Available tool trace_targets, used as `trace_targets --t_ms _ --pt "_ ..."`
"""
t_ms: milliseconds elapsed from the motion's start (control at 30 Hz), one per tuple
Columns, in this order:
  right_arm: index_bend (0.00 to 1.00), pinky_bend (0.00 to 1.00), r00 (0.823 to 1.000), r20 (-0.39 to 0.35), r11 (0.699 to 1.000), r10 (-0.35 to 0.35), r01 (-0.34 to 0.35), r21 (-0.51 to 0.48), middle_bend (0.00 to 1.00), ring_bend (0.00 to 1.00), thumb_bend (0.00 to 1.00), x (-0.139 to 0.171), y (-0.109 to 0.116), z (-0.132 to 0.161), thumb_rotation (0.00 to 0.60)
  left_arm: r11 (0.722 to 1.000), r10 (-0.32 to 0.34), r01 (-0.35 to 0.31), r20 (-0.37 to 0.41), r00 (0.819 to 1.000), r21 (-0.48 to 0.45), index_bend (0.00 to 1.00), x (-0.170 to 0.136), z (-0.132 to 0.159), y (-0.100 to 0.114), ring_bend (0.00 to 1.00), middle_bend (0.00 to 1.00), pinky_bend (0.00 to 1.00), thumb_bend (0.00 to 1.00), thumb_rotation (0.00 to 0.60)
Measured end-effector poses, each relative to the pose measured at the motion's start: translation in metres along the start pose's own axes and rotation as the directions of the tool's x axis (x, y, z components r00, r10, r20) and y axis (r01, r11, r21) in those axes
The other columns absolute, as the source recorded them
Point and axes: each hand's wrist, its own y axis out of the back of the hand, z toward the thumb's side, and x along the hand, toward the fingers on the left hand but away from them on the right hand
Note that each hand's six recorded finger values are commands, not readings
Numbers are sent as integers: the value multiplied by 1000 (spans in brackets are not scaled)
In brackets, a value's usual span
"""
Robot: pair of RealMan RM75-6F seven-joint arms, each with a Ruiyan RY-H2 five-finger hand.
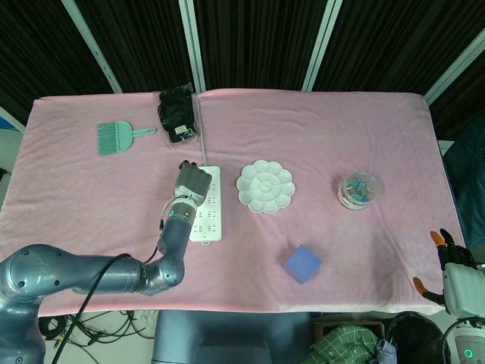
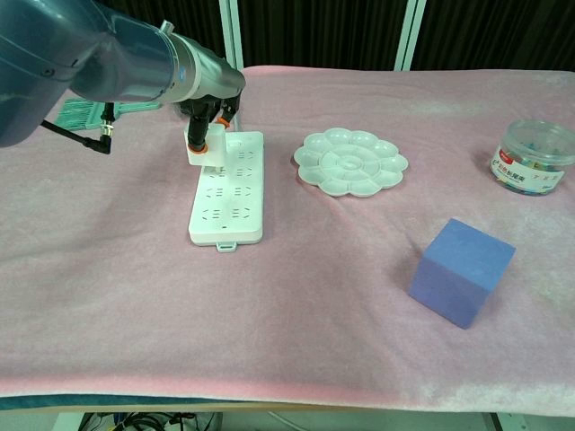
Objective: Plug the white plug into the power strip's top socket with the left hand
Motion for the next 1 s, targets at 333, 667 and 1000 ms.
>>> trace_targets --t_ms 333,667,1000 --pt "3 107 1000 -4 1000 0 0 0 18 151 187 0 0 1 600 1000 -1 1 6 1000 5 605 0 2 -3 210 592 257 544 600" --pt "3 107 1000 -1 1000 2 -2 -1 18 151 187 0 0 0 600 1000 2 -2 11 1000 5 606 1 4 -3 210 593 256 544 600" --pt "4 107 1000 -1 1000 2 -2 -2 17 151 188 0 0 0 600 1000 7 -7 22 1000 -2 607 2 7 -3 210 593 256 544 600"
